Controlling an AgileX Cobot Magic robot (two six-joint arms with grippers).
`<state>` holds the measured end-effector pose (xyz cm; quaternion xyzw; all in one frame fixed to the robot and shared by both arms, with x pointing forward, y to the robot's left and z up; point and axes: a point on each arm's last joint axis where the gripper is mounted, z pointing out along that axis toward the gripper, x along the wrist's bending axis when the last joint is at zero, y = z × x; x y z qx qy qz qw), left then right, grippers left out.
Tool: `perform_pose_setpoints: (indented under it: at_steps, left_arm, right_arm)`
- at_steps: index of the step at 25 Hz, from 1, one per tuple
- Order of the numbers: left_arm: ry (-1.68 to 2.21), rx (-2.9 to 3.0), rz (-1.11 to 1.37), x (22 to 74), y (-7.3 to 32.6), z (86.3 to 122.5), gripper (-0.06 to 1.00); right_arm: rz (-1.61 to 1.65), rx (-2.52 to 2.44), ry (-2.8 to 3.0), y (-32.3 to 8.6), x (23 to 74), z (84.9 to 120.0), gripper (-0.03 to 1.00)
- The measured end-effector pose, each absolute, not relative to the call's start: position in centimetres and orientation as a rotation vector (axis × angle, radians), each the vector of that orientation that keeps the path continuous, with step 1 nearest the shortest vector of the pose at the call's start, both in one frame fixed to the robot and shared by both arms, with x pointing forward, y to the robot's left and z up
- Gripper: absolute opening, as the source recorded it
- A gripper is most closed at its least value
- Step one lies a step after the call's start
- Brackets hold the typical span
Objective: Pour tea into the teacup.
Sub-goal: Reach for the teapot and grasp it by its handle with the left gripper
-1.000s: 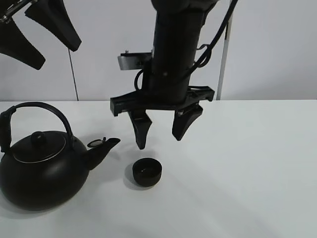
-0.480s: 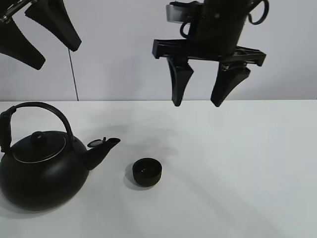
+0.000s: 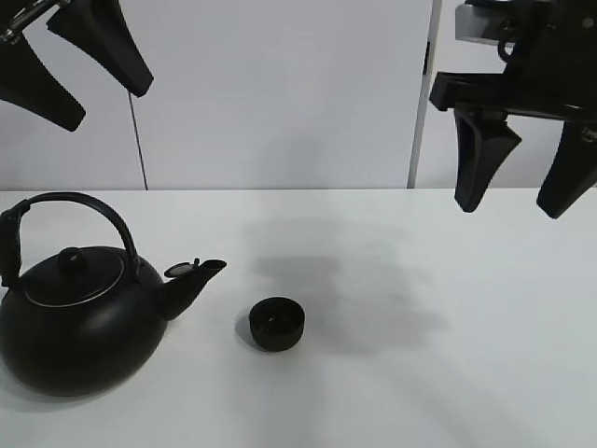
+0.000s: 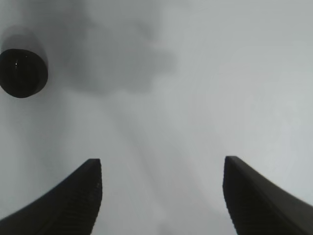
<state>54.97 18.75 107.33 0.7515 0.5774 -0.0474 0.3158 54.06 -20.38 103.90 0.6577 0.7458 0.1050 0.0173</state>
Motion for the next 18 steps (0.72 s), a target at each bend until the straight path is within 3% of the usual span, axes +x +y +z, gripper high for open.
perform_pose_setpoints:
  at_steps: [18]
  left_arm:
    - [1.521,1.979,-0.125,54.97,18.75,107.33,0.53]
  right_arm:
    - [0.395,1.97,2.32,-20.49,54.02,104.65,0.48]
